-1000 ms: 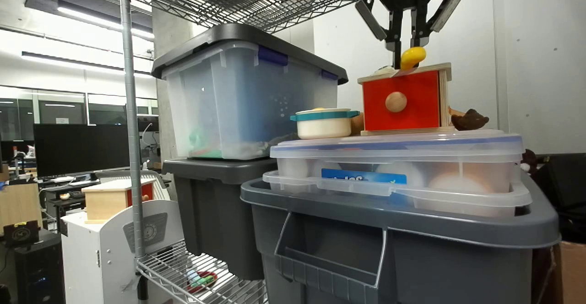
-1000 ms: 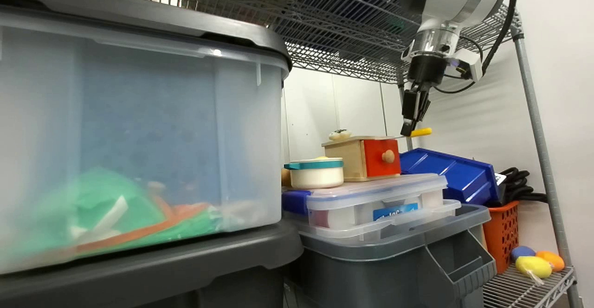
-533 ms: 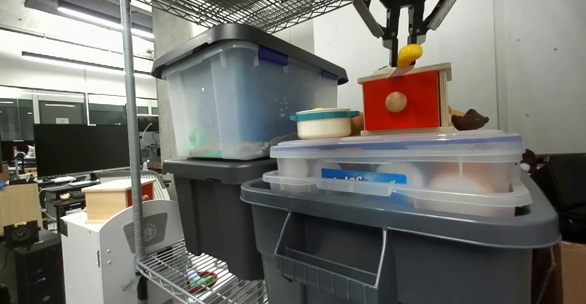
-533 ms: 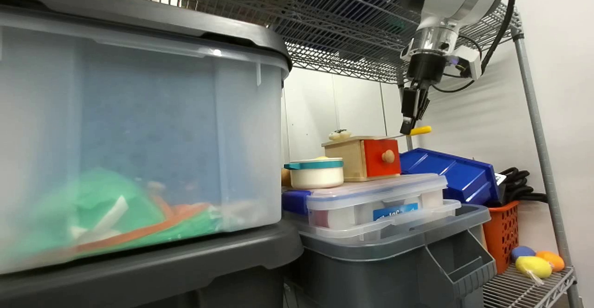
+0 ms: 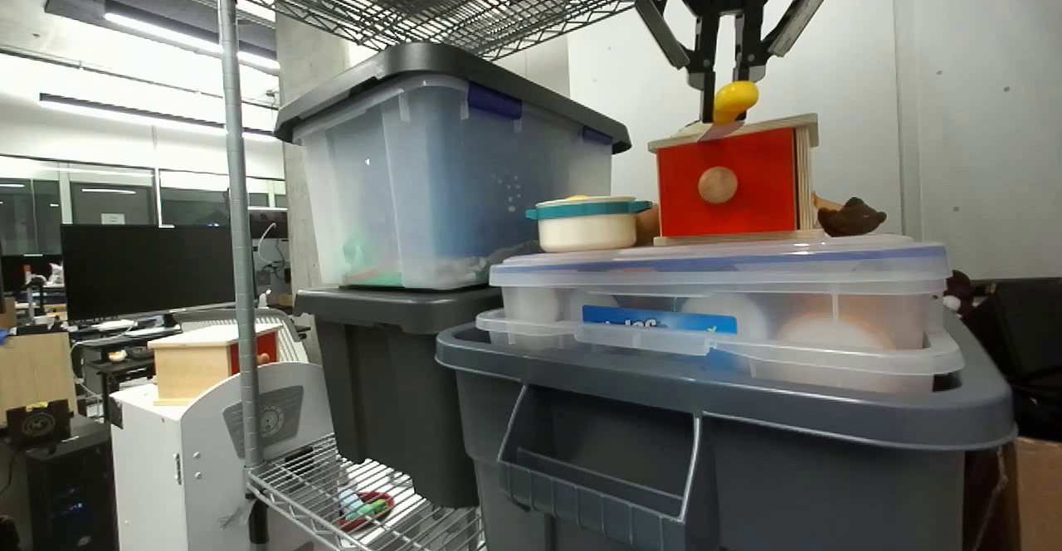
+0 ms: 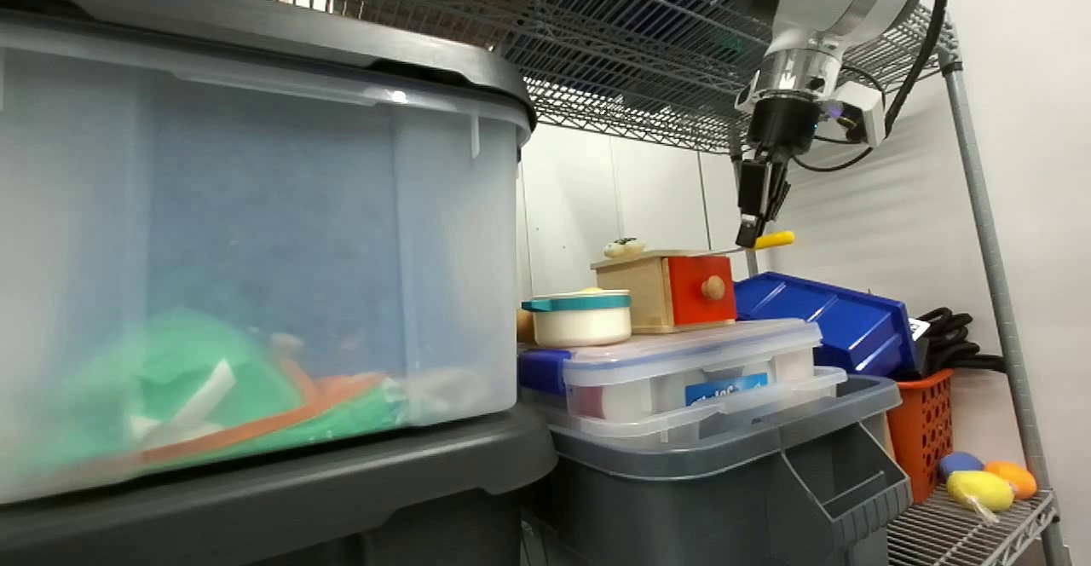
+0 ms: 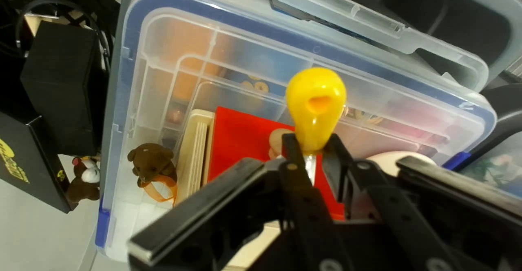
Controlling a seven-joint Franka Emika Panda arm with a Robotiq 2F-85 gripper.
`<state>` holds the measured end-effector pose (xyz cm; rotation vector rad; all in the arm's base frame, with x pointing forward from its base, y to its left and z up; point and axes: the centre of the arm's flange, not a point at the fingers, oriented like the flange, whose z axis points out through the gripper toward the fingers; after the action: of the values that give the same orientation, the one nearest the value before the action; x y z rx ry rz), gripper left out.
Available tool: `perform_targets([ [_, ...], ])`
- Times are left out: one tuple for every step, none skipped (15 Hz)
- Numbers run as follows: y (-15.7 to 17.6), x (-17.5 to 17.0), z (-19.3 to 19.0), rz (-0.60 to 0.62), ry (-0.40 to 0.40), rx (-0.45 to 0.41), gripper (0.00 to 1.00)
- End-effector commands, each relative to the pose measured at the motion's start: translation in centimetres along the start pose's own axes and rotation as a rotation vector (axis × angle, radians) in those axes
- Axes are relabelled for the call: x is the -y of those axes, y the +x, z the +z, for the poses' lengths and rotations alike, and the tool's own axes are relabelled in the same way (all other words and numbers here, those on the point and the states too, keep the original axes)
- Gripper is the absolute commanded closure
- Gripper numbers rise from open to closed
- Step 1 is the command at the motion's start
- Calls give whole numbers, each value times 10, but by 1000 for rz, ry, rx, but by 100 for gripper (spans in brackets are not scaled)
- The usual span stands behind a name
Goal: Open the red drawer, pick up the knife from the top of the drawer and put it in the red drawer
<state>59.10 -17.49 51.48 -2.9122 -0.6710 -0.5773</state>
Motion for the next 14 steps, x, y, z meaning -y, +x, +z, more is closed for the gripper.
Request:
perform_targets([
  [6,-6,-5,19,17,4,95],
  [7,-6,-6,22,17,2,95],
  [8,-7,-6,25,15,1,95],
  [10,-8,-7,28,14,-3,95],
  [11,-9,-8,30,12,-7,95],
  [13,-10,-7,34,9,-9,95],
  [14,-11,-7,36,8,-10,95],
  [16,-12,-6,37,8,-10,95],
  [17,-14,-4,39,8,-10,95],
  [19,-15,-3,40,8,-9,95],
  [20,-16,0,40,8,-7,95],
  [21,-17,2,40,9,-6,95],
  [22,-18,3,39,9,-5,95],
  [23,-18,4,38,10,-5,95],
])
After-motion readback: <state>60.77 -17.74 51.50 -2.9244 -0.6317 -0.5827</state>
